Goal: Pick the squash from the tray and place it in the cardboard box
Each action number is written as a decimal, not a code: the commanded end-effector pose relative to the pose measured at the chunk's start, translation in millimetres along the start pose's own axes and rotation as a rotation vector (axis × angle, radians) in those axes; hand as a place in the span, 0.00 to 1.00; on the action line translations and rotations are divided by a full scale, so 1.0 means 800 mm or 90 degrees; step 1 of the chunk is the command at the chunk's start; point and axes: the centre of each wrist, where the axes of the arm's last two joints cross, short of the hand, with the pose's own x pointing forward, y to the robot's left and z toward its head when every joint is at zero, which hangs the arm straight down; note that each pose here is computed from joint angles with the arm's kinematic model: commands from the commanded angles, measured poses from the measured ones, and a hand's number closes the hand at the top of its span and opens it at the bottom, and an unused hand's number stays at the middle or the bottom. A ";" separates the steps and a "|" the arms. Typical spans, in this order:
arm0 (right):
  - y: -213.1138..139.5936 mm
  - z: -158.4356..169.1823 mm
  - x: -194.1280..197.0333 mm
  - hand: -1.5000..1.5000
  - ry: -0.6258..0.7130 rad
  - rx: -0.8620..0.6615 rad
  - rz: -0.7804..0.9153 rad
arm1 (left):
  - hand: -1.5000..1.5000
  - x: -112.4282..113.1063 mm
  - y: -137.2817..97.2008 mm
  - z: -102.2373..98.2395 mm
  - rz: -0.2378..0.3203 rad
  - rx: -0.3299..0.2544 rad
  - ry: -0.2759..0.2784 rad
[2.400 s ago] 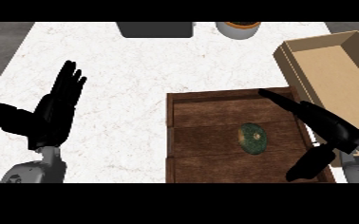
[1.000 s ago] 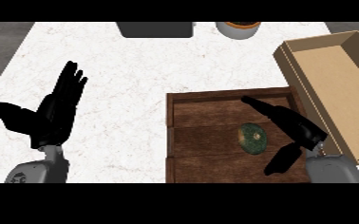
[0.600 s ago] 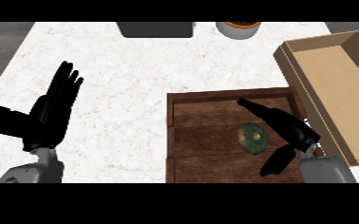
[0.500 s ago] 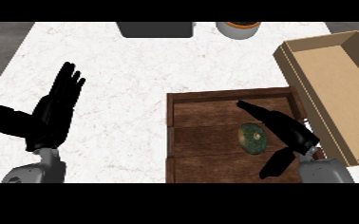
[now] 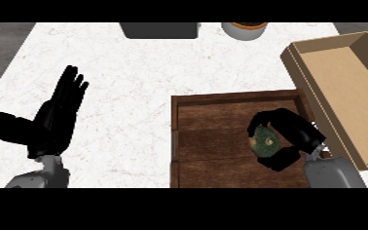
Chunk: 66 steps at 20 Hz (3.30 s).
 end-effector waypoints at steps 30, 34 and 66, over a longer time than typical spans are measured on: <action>-0.035 -0.009 0.287 1.00 0.150 -0.510 0.131 | 0.50 0.003 0.015 -0.009 -0.008 0.002 -0.005; -0.081 -0.007 0.286 1.00 0.203 -0.614 0.116 | 0.50 0.010 0.003 -0.018 -0.001 0.001 -0.008; -0.201 0.038 -0.062 1.00 0.585 -0.391 0.292 | 0.50 0.000 -0.006 -0.007 -0.002 -0.010 -0.005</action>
